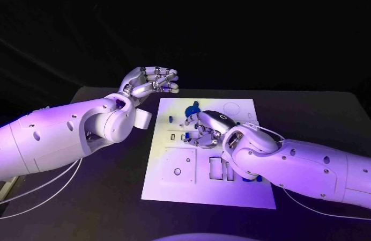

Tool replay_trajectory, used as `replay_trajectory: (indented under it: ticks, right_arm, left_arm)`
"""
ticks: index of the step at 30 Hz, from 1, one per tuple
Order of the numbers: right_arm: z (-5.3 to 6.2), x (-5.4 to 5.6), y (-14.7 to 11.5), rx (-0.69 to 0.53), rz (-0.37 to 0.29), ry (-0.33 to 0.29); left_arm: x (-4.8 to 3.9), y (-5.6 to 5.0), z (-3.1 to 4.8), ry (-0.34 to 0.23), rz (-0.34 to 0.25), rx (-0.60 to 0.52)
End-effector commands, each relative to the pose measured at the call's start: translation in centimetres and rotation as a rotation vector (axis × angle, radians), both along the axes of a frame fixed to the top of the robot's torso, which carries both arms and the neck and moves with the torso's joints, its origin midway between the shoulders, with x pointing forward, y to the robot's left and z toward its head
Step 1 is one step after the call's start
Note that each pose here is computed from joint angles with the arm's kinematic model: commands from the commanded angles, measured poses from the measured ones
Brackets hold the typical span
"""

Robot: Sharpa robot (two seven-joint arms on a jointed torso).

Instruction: Assemble the parts on the task board

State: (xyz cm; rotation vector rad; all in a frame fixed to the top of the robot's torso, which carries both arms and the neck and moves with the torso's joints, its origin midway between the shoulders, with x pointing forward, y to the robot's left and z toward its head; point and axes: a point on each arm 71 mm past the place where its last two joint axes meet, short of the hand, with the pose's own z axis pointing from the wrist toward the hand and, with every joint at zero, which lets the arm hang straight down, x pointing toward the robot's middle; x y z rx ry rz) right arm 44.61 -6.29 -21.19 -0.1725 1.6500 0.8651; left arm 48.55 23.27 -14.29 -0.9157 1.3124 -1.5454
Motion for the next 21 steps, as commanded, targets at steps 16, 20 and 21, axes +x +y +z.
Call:
replay_trajectory:
  ticks: [16, 20, 21]
  right_arm:
    - [6.8, 3.2, -12.1, 0.428, -0.129, 0.120]
    - [7.5, 3.8, -14.6, 0.451, -0.192, 0.123]
    - [7.6, 3.9, -15.0, 0.454, -0.202, 0.123]
  left_arm:
    - [0.97, -0.7, -4.73, 0.283, -0.234, 0.771]
    - [1.23, -1.0, -5.05, 0.330, -0.269, 0.931]
    - [1.32, -1.2, -4.99, 0.337, -0.275, 0.960]
